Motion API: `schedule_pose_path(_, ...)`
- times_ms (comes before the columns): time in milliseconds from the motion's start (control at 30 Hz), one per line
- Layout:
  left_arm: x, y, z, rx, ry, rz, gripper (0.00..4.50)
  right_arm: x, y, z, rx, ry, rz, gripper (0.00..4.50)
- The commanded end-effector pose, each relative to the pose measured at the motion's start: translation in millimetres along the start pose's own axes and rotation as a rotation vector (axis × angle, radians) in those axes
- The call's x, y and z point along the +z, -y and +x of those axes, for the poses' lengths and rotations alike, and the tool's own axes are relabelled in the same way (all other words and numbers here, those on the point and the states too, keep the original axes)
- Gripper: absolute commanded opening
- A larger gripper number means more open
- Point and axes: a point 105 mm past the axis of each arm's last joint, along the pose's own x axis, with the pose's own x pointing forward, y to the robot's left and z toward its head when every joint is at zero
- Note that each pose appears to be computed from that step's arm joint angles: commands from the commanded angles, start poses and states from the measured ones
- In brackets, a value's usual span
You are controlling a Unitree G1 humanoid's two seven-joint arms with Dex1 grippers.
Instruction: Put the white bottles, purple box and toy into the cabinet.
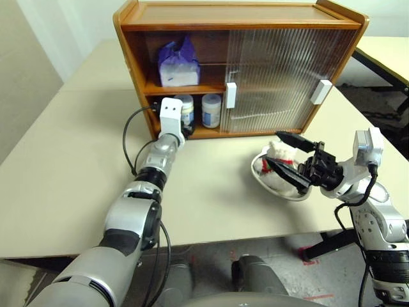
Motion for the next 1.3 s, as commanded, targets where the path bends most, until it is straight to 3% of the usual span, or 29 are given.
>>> schedule_pose_path(33,13.7,3.2,3.9,0.008,0.038,-0.008,3.1,2.4,-1.8,-0.6,0.005,-0.001,-0.008,4.5)
schedule_pose_path(200,15.9,6.9,5.7,0.001,0.036,-0.016,3.1,2.9,-2.3,-0.7,0.003,-0.001,-0.008,4.5)
schedule_pose_path(333,10.5,10.1,5.2,-0.008,0.023,-0.027,4.46,3.4,-2.5,-1.4,-0.001,-0.002,-0.009,4.5)
schedule_pose_path(833,2.4,5.5,-7.3,-0.022,0.069,-0.029,4.46,1.7,-3.0,2.0,0.004,0.006,-0.004,4.5)
schedule_pose_path(1100,-0.4,8.2,-50.0,-0.181,0.086,0.036,4.46,-0.8,-3.3,2.2,-0.005,0.011,0.003,4.5)
schedule_pose_path(1200,10.7,30.4,-69.3,-0.372,0.148,0.03,3.82,-1.3,-1.7,1.0,-0.012,0.014,0.006,4.5)
schedule_pose_path(1300,24.2,59.4,-85.2,-0.569,0.23,0.104,2.76,-1.9,0.0,0.2,-0.014,0.013,0.007,4.5)
